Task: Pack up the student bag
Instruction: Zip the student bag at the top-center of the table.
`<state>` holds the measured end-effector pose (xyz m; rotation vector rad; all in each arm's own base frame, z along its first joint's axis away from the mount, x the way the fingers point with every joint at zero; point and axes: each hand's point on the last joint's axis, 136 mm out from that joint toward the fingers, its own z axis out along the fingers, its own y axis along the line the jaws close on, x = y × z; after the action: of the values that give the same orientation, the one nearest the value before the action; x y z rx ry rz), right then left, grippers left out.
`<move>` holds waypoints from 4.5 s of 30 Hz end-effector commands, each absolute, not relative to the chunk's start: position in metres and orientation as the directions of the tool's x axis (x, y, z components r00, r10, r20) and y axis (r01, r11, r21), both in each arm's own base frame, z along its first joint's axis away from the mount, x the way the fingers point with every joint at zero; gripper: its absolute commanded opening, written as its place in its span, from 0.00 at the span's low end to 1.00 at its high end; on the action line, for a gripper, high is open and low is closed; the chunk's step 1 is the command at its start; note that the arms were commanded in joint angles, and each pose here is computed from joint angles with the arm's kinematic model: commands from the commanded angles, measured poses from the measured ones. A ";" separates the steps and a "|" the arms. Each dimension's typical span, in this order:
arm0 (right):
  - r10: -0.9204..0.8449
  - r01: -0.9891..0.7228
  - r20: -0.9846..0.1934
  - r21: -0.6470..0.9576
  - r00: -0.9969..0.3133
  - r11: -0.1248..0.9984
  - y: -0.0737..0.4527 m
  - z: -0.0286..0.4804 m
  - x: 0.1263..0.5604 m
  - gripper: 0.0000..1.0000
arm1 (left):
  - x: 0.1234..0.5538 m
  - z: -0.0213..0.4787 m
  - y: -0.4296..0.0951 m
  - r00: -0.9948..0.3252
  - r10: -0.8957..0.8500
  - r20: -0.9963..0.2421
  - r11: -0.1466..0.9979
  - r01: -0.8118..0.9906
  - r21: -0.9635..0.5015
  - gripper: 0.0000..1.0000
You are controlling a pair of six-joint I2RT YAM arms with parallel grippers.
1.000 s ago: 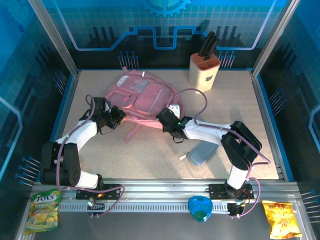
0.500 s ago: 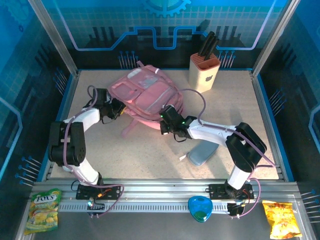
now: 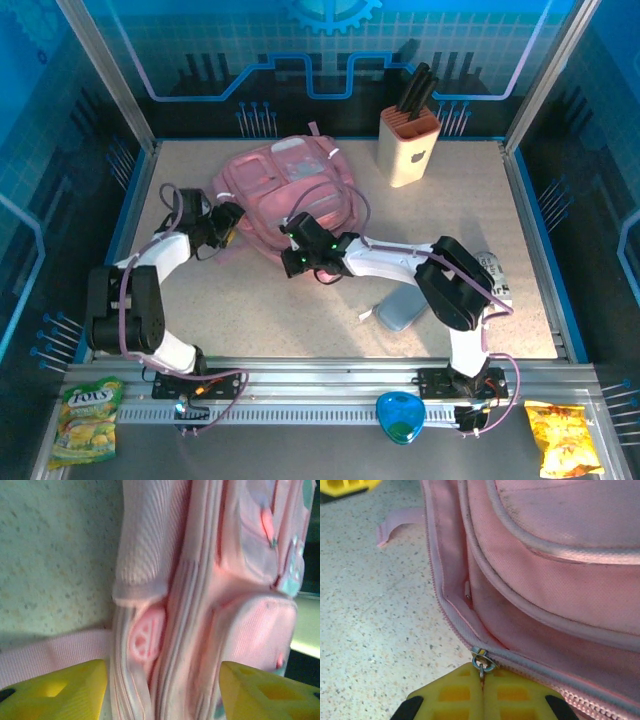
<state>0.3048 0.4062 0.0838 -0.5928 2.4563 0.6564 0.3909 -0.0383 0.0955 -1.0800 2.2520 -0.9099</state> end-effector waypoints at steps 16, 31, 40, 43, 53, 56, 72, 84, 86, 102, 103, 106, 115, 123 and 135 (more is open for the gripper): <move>-0.252 -0.561 -0.605 0.398 -0.755 0.726 0.434 0.098 0.301 0.00 | 0.354 0.076 -0.088 -0.607 -0.787 0.109 0.291 -0.521 -0.803 0.63; -0.303 -0.565 -0.614 0.290 -0.729 0.773 0.401 0.089 0.298 0.00 | 0.364 0.062 -0.090 -0.605 -0.790 0.101 0.307 -0.532 -0.789 0.16; -0.291 -0.400 -0.580 0.065 -0.761 0.914 0.300 0.075 0.318 0.00 | 0.363 0.061 -0.088 -0.615 -0.785 0.074 0.338 -0.525 -0.781 0.06; -0.259 -0.352 -0.575 0.055 -0.776 0.934 0.284 0.076 0.324 0.00 | 0.363 0.060 -0.088 -0.616 -0.785 0.074 0.339 -0.526 -0.780 0.05; -0.276 -0.404 -0.555 0.119 -0.784 0.907 0.313 0.076 0.328 0.13 | 0.364 0.062 -0.091 -0.621 -0.779 0.086 0.330 -0.522 -0.787 0.06; -0.270 -0.399 -0.560 0.120 -0.783 0.909 0.313 0.078 0.329 0.15 | 0.364 0.062 -0.090 -0.623 -0.778 0.083 0.332 -0.520 -0.787 0.06; -0.089 -0.139 -0.591 0.039 -0.801 0.990 0.223 0.082 0.339 0.00 | 0.374 0.071 -0.089 -0.627 -0.778 0.037 0.351 -0.484 -0.802 0.04; -0.285 -0.463 -0.576 0.187 -0.767 0.866 0.303 0.080 0.300 0.00 | 0.415 0.086 -0.085 -0.719 -0.685 -0.122 0.531 -0.377 -0.759 0.12; -0.295 -0.499 -0.576 0.233 -0.762 0.835 0.323 0.079 0.292 0.00 | 0.421 0.083 -0.078 -0.708 -0.693 -0.139 0.552 -0.396 -0.734 0.13; -0.337 -0.627 -0.600 0.373 -0.725 0.684 0.443 0.086 0.279 0.00 | 0.351 0.081 -0.019 -0.596 -0.786 -0.161 0.551 -0.559 -0.620 0.51; -0.337 -0.627 -0.601 0.373 -0.725 0.684 0.443 0.087 0.279 0.00 | 0.345 0.080 -0.023 -0.605 -0.782 -0.150 0.551 -0.558 -0.620 0.53; -0.339 -0.627 -0.599 0.370 -0.725 0.686 0.444 0.085 0.280 0.00 | 0.332 0.080 -0.035 -0.643 -0.754 -0.137 0.582 -0.557 -0.592 0.56; -0.338 -0.618 -0.590 0.373 -0.734 0.692 0.442 0.082 0.279 0.00 | 0.335 0.077 -0.052 -0.709 -0.679 -0.189 0.694 -0.538 -0.478 0.59; -0.337 -0.609 -0.586 0.358 -0.737 0.708 0.436 0.080 0.279 0.00 | 0.347 0.067 -0.060 -0.734 -0.647 -0.206 0.731 -0.520 -0.442 0.56; -0.373 -0.584 -0.567 0.249 -0.734 0.772 0.371 0.064 0.281 0.00 | 0.342 0.044 -0.047 -0.739 -0.636 -0.224 0.760 -0.548 -0.349 0.20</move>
<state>0.2800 0.4055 0.0694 -0.7152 2.4332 0.6569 0.3422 -0.0584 0.0484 -0.9097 2.6265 -0.4692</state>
